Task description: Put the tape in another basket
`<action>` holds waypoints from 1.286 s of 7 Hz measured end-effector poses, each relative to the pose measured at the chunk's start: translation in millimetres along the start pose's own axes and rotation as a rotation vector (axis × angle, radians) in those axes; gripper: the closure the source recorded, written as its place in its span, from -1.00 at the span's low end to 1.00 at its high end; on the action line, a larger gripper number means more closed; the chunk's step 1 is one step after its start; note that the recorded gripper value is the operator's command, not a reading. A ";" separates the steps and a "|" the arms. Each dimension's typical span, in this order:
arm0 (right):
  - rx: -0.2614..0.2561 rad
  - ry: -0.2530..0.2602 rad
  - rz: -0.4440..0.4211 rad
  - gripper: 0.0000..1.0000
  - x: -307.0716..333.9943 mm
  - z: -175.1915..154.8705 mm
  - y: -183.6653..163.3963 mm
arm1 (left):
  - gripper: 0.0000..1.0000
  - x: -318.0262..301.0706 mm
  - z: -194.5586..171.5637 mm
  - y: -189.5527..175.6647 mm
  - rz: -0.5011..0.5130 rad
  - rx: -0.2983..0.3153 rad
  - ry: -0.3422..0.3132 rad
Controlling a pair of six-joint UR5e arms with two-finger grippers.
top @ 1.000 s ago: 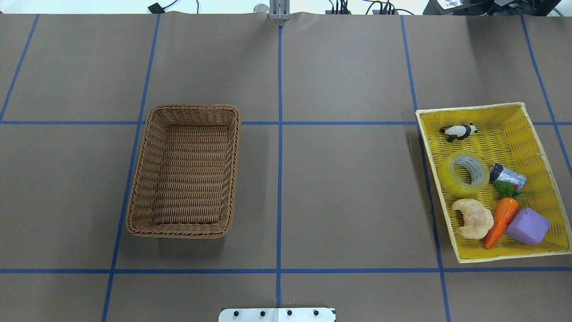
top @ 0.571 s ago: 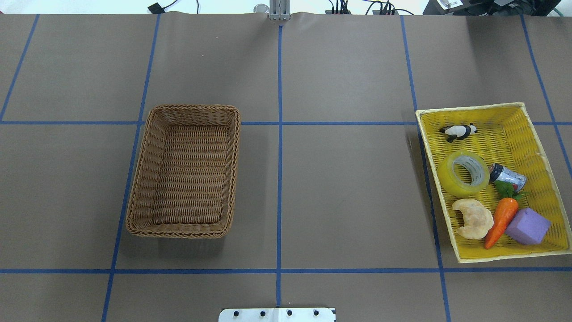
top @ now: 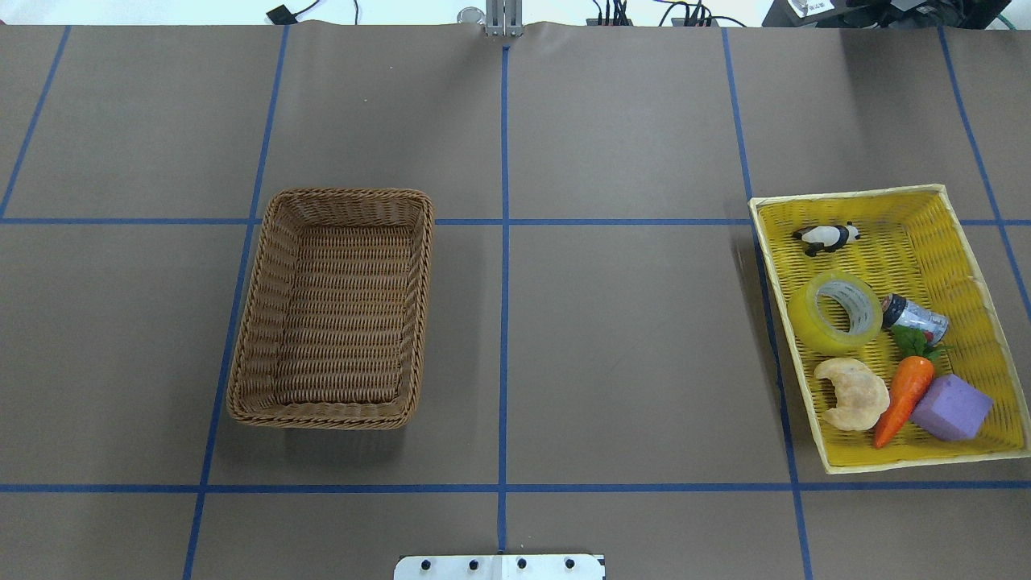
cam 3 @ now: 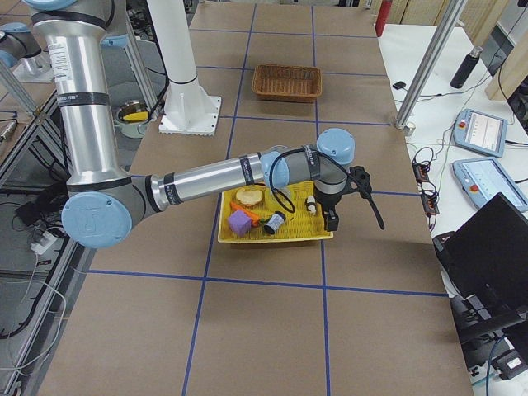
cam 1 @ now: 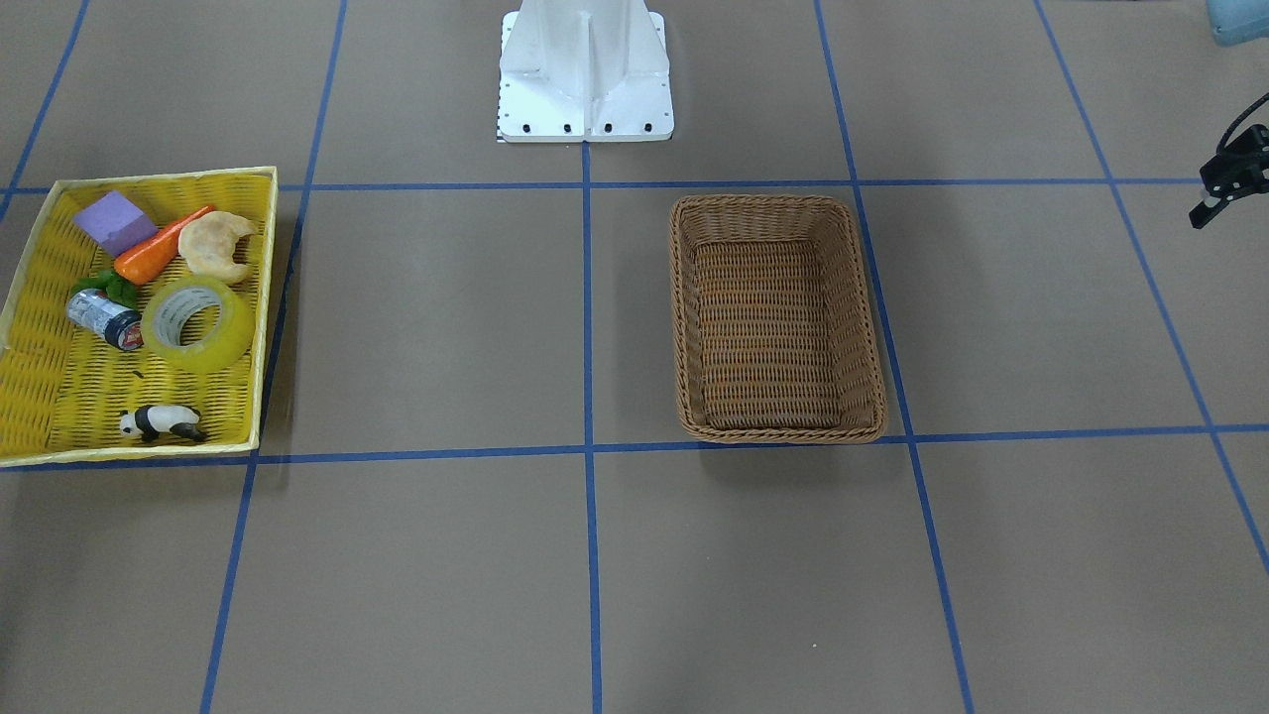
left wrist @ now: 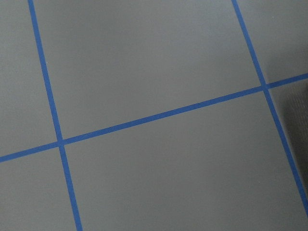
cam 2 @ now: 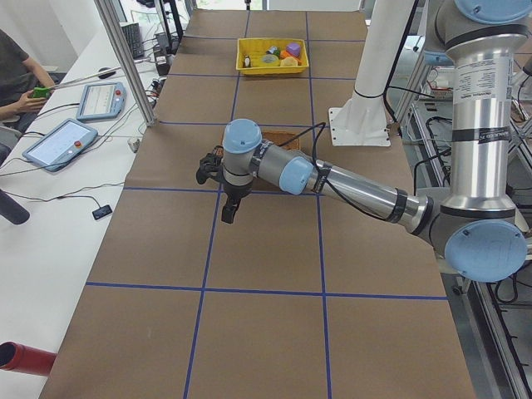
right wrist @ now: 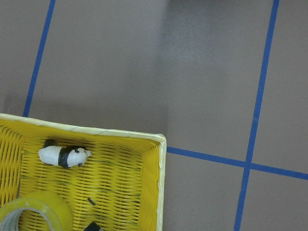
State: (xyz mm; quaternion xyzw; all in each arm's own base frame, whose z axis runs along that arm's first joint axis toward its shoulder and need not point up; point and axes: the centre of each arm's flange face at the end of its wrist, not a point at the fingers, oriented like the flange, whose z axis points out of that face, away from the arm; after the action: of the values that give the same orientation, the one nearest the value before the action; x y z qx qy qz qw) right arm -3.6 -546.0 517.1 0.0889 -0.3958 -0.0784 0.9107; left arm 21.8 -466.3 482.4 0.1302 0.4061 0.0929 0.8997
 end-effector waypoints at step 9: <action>0.039 -0.043 -0.091 -1.00 -128.3 133.4 43.7 | -0.96 -1.3 4.7 0.6 -0.004 -0.010 0.005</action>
State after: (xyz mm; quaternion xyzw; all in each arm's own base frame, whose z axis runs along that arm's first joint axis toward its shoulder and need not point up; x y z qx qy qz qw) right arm -185.0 -489.5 525.7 0.1227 -0.4124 -0.1137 0.8955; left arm 24.4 -466.8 486.6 0.1245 0.4083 0.0933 0.8995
